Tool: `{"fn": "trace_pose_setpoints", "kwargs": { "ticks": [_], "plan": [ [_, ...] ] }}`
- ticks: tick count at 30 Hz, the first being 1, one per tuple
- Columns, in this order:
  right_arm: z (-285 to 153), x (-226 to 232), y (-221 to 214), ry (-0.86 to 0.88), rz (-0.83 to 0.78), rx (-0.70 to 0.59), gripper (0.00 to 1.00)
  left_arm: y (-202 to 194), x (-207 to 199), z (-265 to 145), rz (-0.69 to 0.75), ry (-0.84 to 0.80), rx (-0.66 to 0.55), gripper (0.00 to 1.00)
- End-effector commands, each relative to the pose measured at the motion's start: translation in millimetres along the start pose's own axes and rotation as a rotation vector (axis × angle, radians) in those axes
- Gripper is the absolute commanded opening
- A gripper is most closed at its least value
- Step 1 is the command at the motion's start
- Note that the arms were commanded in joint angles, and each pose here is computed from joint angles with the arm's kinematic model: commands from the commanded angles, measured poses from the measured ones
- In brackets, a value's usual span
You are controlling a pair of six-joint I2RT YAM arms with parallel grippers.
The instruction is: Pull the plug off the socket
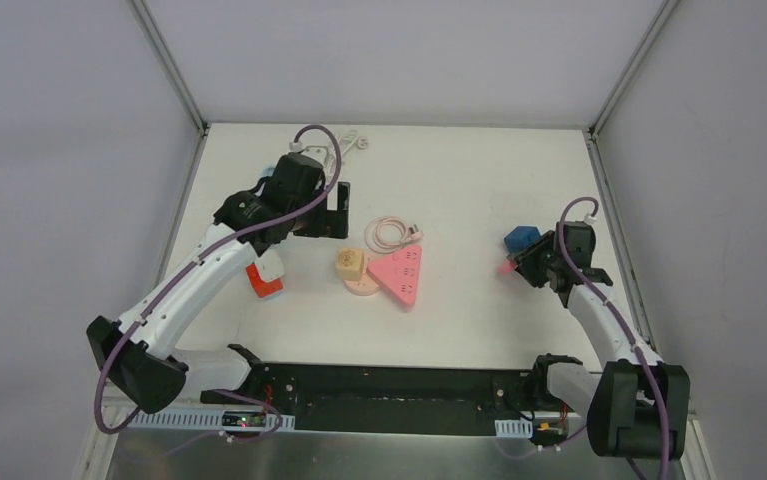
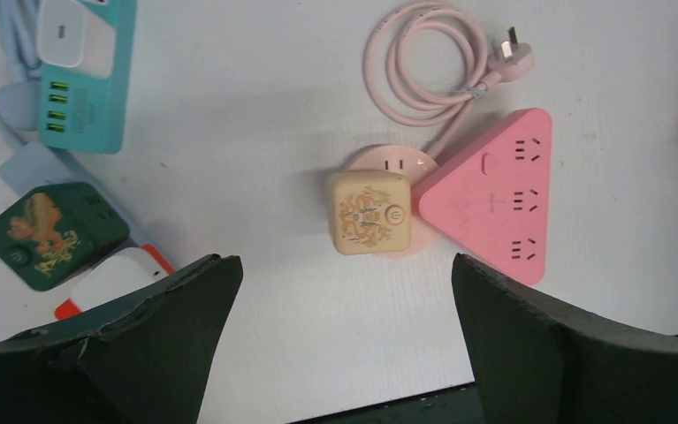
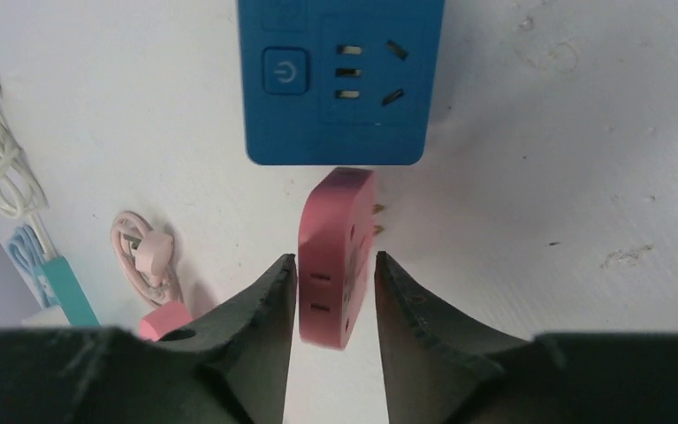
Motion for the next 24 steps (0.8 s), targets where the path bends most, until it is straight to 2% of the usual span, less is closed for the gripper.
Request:
{"fn": "trace_pose_setpoints", "kwargs": {
  "ticks": [1,3,5,13,16,19,24],
  "plan": [
    [4.7,-2.4,5.6,0.021,0.051,-0.019,0.51,-0.9,19.4,-16.1,-0.032,0.132,-0.101,0.99],
    [5.8,-6.7,7.1,0.001,0.059,-0.037,0.61,-3.6,25.5,-21.5,-0.037,0.171,-0.123,0.99],
    [6.1,-9.4,8.0,-0.016,0.056,-0.050,0.65,-6.3,30.0,-25.0,-0.048,0.205,-0.141,0.99],
    [-3.9,-2.9,18.2,-0.075,0.044,-0.098,0.67,-21.0,33.8,-25.9,-0.121,0.220,-0.188,0.99],
    [-12.9,8.7,21.2,-0.026,0.022,-0.087,0.67,-27.4,32.9,-23.7,-0.135,0.204,-0.185,0.99],
    [-23.8,26.9,18.0,0.087,-0.027,-0.017,0.69,-35.2,32.6,-20.0,-0.151,0.197,-0.181,0.99],
    [-41.0,59.9,-8.4,0.205,-0.160,0.049,0.84,-54.0,33.4,-6.3,-0.158,0.204,-0.141,0.96]
  ]
}}
Point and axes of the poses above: each gripper's point midway between its finger pads, its own z axis out along the fingers, its own x axis along the line the jaws close on, y = z × x, the point moved 9 cm from there along -z, back along the fingers, and after that the axes turned 9 degrees about z, right-handed, at the moved point
